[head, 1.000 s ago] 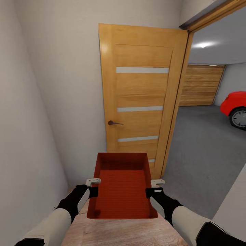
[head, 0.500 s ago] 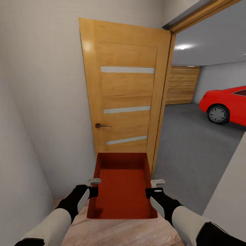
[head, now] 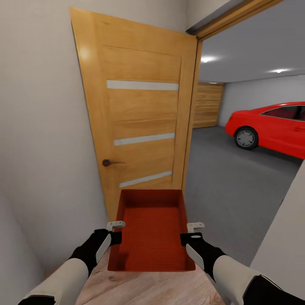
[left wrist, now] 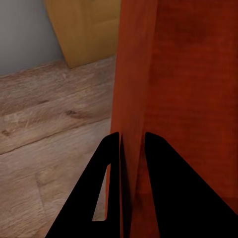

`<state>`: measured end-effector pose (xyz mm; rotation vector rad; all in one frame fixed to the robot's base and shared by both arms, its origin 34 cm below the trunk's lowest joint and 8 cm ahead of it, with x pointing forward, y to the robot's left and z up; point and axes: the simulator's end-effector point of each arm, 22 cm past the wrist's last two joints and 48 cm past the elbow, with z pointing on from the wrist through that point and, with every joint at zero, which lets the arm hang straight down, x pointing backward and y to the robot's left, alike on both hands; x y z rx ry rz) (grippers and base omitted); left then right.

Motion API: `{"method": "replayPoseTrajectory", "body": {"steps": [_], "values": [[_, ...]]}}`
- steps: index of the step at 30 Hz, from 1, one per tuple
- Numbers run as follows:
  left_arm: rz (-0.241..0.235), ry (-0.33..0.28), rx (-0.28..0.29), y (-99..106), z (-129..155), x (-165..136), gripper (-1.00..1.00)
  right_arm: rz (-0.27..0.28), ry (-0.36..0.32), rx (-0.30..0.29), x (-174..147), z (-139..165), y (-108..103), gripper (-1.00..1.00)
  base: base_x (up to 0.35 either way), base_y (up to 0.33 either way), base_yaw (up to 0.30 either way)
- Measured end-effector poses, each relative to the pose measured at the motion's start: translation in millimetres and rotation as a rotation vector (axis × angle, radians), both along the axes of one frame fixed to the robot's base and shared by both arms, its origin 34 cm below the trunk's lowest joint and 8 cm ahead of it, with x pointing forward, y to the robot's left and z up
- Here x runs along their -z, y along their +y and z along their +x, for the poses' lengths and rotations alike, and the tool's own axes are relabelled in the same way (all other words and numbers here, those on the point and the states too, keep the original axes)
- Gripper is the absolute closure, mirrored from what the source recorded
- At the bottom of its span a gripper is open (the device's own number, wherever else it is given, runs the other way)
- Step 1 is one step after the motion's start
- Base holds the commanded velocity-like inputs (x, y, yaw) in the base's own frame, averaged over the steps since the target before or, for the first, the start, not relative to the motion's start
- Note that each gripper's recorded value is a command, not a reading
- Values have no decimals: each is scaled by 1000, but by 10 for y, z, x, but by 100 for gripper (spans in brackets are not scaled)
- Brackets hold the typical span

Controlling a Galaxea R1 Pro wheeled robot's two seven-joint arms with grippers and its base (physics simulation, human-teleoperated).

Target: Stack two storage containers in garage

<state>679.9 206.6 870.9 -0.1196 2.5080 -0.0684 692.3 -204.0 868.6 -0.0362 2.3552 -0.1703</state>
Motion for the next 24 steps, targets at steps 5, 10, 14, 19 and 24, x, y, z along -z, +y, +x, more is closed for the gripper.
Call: {"method": "replayPoseTrajectory", "body": {"steps": [5,10,14,19,24], "values": [[0,0,0,0,0,0,100,0,0,0,-1,0,0,100,250,193,-277],[0,0,0,0,0,0,100,0,0,0,-1,0,0,100,250,192,-277],[0,0,0,0,0,0,100,0,0,0,0,0,0,100,250,190,-277],[0,0,0,0,0,0,100,0,0,0,-1,0,0,100,249,188,-277],[0,0,0,0,0,0,100,0,0,0,-1,1,0,100,249,185,-277]]}}
